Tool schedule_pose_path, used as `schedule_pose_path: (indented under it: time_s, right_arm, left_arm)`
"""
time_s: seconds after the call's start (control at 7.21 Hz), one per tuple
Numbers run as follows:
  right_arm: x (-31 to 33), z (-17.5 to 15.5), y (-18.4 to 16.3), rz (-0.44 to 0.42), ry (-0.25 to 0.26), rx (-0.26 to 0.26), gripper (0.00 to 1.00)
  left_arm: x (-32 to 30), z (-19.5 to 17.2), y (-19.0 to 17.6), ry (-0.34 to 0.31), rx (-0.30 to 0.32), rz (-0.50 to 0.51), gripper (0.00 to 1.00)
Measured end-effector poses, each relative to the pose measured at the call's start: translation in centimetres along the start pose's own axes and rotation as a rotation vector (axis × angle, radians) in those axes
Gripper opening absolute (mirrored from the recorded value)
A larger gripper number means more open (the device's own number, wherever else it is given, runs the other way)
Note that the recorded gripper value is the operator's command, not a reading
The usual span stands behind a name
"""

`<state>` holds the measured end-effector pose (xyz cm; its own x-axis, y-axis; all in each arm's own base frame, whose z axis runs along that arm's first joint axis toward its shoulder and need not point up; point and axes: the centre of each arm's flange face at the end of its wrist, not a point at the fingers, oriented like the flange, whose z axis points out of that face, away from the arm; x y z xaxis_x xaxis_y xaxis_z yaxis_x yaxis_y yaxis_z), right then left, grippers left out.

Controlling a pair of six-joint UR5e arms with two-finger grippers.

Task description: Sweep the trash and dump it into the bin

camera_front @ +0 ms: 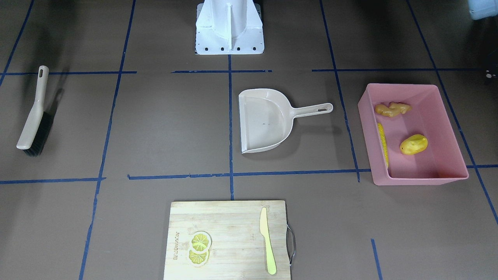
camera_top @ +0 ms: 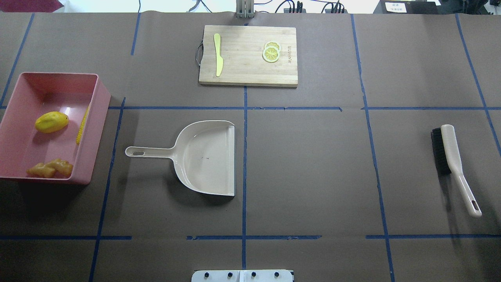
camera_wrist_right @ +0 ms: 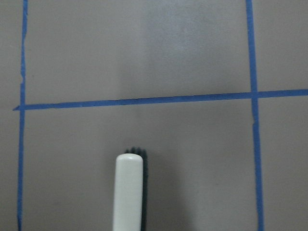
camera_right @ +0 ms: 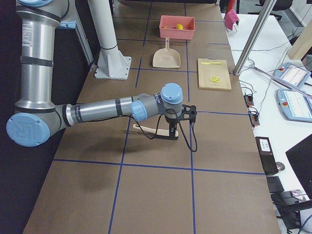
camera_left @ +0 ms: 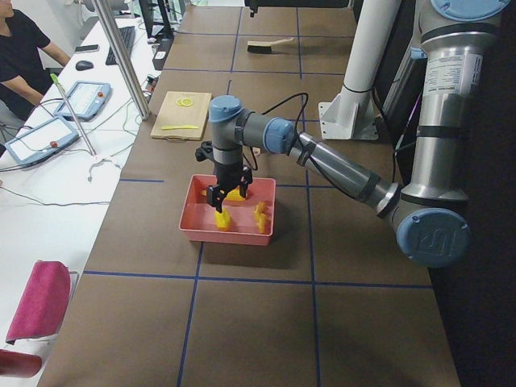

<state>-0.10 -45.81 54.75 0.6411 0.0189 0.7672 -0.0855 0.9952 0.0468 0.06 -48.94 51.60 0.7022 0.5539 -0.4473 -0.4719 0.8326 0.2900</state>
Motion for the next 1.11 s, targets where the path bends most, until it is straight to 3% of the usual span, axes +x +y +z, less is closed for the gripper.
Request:
schedule_pose_path:
  time_s: [0.28, 0.55, 1.11]
  right_arm:
    - [4.9, -0.5, 0.9, -0.099, 0.055, -0.050, 1.00]
    - [9.6, 1.4, 2.7, -0.069, 0.045, -0.109, 1.00]
    - [10.7, 0.6, 2.6, -0.048, 0.035, -0.087, 1.00]
  left_arm:
    - [-5.1, 1.3, 3.0, 0.008, -0.029, -0.125, 1.00]
    - [-10.1, 3.7, 6.5, 0.065, -0.058, -0.257, 1.00]
    - [-13.0, 6.4, 10.1, 0.187, -0.049, -0.411, 1.00]
